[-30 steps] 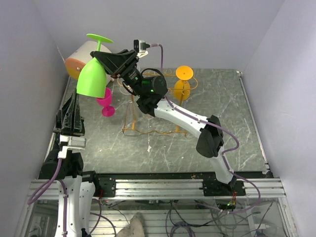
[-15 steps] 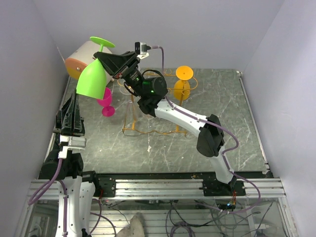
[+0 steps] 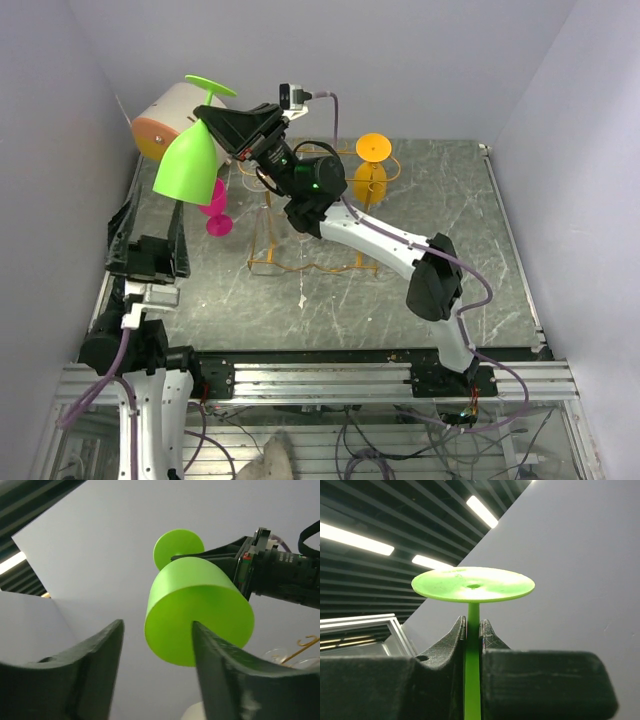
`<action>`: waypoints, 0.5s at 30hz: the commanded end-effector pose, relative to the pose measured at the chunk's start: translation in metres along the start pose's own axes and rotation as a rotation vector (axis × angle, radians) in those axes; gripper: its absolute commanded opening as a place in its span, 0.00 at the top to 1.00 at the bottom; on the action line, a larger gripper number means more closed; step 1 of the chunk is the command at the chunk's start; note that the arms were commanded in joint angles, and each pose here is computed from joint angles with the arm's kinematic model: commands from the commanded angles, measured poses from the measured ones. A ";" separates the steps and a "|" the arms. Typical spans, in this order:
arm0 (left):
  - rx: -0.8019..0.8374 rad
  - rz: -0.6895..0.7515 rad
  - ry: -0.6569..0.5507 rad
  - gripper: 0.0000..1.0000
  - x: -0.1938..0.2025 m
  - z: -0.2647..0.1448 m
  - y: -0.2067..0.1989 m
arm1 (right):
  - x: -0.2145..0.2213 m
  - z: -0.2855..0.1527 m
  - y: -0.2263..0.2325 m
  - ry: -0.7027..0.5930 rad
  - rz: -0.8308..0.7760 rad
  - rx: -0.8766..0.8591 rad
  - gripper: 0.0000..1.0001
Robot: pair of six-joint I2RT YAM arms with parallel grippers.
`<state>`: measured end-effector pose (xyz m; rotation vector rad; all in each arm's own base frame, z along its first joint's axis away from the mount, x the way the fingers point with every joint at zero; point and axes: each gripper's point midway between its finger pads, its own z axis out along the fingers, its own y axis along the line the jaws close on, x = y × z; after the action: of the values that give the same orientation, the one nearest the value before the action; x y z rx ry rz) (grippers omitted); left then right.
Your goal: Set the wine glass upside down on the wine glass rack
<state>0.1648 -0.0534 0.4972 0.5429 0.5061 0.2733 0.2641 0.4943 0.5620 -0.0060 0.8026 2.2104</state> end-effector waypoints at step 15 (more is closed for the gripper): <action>-0.237 -0.251 0.787 0.05 0.049 -0.015 0.068 | -0.072 -0.015 0.104 0.207 -0.739 0.243 1.00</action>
<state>0.1804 -0.0056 0.5478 0.2484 0.9555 0.2210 0.2521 0.3991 0.6462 -0.2062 0.8634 1.6893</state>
